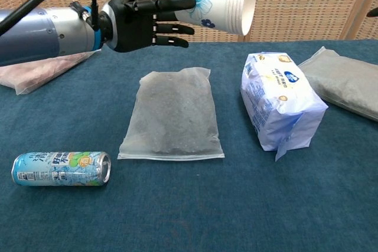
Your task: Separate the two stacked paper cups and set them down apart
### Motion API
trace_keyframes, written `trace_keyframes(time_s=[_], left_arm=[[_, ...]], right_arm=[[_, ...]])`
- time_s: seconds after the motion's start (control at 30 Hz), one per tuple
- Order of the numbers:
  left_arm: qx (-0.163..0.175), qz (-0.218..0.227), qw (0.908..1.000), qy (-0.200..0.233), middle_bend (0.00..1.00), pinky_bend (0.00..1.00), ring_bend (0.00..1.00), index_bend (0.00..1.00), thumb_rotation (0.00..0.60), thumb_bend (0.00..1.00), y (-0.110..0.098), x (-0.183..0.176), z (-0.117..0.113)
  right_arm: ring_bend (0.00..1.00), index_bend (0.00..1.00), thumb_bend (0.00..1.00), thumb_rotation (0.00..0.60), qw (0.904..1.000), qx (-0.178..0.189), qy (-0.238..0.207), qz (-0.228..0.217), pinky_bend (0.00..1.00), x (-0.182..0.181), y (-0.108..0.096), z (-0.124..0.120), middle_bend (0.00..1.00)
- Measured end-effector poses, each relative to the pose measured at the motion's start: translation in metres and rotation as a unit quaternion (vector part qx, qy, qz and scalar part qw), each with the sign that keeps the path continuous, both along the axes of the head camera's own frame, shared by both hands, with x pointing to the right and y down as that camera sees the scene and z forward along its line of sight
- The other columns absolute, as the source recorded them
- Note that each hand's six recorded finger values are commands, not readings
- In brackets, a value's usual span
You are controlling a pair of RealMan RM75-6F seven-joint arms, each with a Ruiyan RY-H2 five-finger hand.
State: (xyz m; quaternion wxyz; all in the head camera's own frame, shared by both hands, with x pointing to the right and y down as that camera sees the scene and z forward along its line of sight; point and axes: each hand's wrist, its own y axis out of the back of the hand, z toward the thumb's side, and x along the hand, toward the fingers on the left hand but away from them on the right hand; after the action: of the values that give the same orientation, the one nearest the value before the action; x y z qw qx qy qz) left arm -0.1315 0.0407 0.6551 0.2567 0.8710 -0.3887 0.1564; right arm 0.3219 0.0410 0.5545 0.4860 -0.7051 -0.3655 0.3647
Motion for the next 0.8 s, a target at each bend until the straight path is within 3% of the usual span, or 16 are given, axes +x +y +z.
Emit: trace_keyframes(time_s=[0.5, 0.8], left_arm=[[-0.012, 0.007, 0.9998, -0.011, 0.5, 0.49, 0.47, 0.49, 0.6, 0.16, -0.005, 0.02, 0.011], [-0.012, 0.002, 0.9999, -0.011, 0.5, 0.49, 0.47, 0.49, 0.6, 0.17, -0.008, 0.022, 0.014]], right_arm=[[0.13, 0.45, 0.3, 0.6, 0.9931, 0.045, -0.048, -0.097, 0.03, -0.072, -0.002, -0.01, 0.28], [0.15, 0.49, 0.32, 0.6, 0.9872, 0.042, -0.056, -0.143, 0.04, -0.099, 0.005, -0.002, 0.3]])
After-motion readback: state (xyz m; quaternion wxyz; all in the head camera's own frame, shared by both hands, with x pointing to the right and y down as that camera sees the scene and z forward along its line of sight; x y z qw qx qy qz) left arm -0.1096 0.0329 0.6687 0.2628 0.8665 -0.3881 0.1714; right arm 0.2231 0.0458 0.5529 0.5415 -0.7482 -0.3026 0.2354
